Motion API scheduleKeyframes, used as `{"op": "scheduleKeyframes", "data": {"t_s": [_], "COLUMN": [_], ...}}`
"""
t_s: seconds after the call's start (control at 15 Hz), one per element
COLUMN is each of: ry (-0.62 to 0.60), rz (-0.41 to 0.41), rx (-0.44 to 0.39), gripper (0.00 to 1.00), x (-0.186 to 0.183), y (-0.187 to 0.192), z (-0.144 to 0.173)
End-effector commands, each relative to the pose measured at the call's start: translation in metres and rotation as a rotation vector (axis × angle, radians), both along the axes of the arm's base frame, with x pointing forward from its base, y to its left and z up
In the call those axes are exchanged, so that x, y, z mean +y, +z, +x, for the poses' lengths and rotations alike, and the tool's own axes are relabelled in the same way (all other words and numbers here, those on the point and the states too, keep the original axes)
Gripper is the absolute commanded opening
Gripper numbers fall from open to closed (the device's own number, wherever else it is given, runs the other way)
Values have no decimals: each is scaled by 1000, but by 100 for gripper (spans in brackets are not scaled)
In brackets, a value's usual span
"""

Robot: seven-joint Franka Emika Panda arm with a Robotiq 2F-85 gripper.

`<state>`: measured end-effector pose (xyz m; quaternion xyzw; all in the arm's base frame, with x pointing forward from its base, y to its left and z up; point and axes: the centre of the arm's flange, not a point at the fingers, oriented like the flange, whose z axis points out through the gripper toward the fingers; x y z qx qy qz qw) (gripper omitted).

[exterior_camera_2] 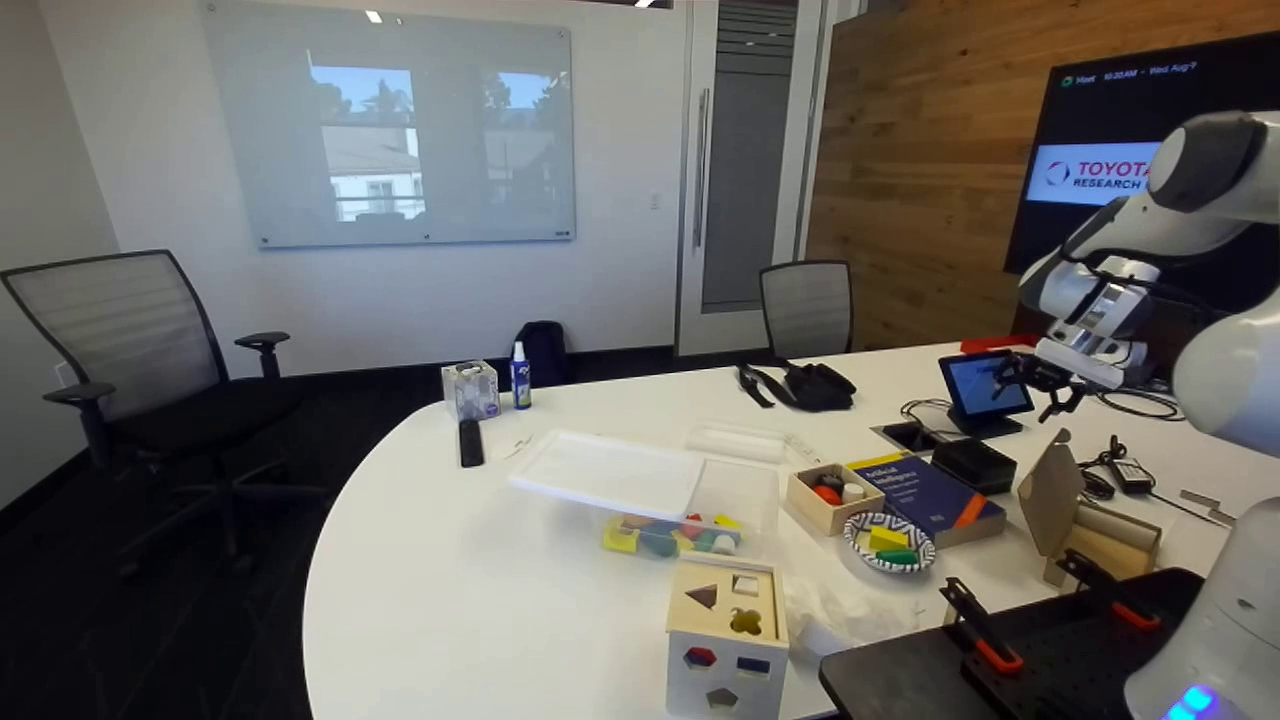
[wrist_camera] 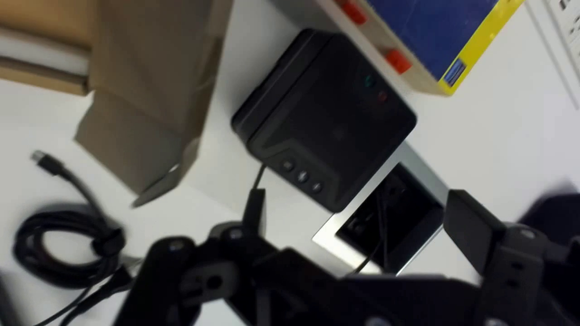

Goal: Remove the white foam and the cable from the cardboard box, then close the lid

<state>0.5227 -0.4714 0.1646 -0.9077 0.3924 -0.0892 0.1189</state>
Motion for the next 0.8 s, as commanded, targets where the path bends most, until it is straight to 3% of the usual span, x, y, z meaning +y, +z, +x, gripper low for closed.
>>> {"op": "scheduleKeyframes", "data": {"t_s": [0.0,0.33,0.73], "ry": [138,209,183], "rz": [28,81,132], "rx": [16,107,233], "gripper": [100,100,100], "x": [53,87,94], "y": [2,-23,-38], "z": [3,0,-38]}}
